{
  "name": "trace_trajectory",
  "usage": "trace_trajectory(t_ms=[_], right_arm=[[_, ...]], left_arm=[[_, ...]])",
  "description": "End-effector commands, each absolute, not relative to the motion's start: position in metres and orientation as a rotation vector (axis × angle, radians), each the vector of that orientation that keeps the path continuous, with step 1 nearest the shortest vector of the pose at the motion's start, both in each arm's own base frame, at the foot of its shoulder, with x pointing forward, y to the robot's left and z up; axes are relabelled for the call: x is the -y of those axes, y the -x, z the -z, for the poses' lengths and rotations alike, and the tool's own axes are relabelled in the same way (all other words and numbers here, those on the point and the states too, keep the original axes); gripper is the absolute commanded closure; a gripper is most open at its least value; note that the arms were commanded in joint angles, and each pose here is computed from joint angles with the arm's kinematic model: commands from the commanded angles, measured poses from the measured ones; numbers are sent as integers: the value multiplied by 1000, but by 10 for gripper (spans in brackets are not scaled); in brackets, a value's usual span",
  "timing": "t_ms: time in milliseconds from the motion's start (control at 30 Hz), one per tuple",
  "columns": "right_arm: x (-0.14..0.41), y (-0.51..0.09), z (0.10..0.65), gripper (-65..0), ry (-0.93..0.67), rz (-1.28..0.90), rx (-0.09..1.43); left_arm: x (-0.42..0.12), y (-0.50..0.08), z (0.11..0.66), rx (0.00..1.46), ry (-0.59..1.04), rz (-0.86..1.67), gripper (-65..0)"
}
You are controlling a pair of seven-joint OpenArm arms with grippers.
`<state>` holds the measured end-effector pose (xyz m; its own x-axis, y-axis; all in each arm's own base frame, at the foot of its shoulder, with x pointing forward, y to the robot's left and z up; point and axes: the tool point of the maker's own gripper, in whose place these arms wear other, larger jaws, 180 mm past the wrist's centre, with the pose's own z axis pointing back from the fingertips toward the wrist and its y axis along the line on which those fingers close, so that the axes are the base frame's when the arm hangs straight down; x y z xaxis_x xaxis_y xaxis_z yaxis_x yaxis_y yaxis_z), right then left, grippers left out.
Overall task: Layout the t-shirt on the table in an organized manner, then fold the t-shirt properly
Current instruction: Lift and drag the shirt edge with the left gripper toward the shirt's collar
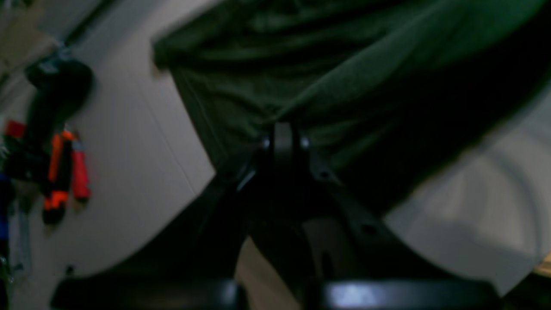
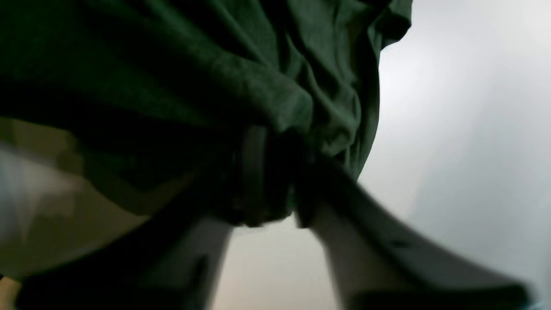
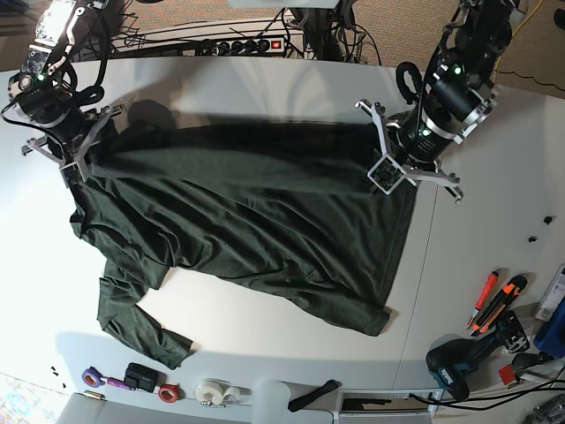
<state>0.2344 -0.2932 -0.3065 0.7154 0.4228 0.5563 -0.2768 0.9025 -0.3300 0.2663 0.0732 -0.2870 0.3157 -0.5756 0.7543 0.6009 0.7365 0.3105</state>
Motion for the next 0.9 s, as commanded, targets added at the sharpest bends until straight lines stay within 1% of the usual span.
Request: trace_trajectory(t_ms=[0, 33, 100, 133, 167, 267, 367, 433, 500, 600, 767, 867], right_arm=[[291, -238, 298, -202, 235, -420, 698], [289, -239, 298, -232, 221, -419, 705], [285, -240, 297, -237, 199, -420, 718], [284, -241, 296, -237, 195, -420, 722], [284, -241, 296, -237, 196, -420, 724], [296, -239, 293, -237, 237, -402, 715], [327, -232, 279, -237, 303, -304, 735], [352, -222, 267, -237, 357, -226, 746], [365, -214, 259, -237, 358, -165, 775], [366, -211, 267, -237, 247, -97, 808], [367, -202, 320, -238, 9, 56, 766], [365, -194, 348, -256, -110, 145, 733]], left_arm=[[-76, -270, 284, 998, 18, 769, -15], [-79, -271, 291, 980, 10, 767, -97], [-84, -271, 299, 954, -6, 761, -242], [-86, -272, 300, 952, -17, 751, -283], [-89, -274, 300, 957, -30, 734, -296], [-94, -277, 299, 960, -68, 734, -296], [-94, -275, 300, 953, -67, 745, -295], [-91, -274, 301, 951, -47, 746, -295], [-86, -271, 302, 945, -12, 764, -294], [-78, -268, 301, 951, 47, 756, -294], [-74, -266, 301, 950, 62, 775, -294], [-73, -266, 301, 950, 65, 782, -294]])
